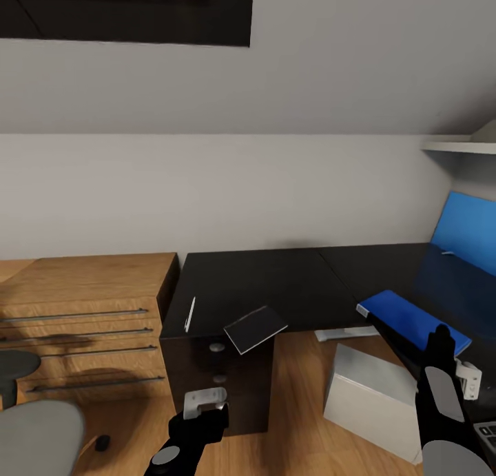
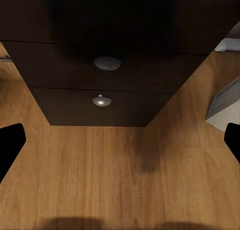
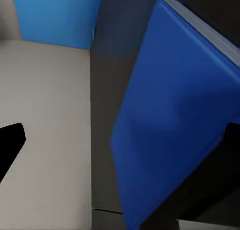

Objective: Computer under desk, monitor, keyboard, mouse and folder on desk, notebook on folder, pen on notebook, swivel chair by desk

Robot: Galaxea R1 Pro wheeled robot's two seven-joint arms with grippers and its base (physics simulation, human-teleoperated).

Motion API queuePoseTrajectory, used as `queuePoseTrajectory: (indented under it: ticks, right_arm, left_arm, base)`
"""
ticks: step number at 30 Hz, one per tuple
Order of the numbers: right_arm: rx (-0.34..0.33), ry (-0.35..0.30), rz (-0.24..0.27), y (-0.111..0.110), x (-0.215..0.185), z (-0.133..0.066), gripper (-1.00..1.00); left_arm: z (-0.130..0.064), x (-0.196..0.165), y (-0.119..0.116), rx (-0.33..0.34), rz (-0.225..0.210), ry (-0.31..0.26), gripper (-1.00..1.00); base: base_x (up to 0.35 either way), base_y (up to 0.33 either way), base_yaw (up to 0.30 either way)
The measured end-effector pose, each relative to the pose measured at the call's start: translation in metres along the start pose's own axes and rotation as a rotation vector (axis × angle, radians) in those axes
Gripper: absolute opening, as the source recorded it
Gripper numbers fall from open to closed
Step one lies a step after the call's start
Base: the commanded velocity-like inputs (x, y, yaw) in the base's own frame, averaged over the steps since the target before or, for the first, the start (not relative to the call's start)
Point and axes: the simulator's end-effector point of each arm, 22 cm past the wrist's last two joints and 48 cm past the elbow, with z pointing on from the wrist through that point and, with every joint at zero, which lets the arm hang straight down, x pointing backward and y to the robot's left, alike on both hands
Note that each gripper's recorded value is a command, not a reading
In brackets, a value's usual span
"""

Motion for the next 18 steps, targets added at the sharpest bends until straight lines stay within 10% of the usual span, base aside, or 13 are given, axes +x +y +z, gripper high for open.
queuePoseTrajectory:
  ticks: [18]
  right_arm:
    - [-0.024, 0.012, 0.033, 0.043, 0.01, -0.018, 1.0]
  left_arm:
    - [-0.016, -0.018, 0.001, -0.016, 0.006, 0.012, 1.0]
  base:
    - [0.0, 0.0, 0.0]
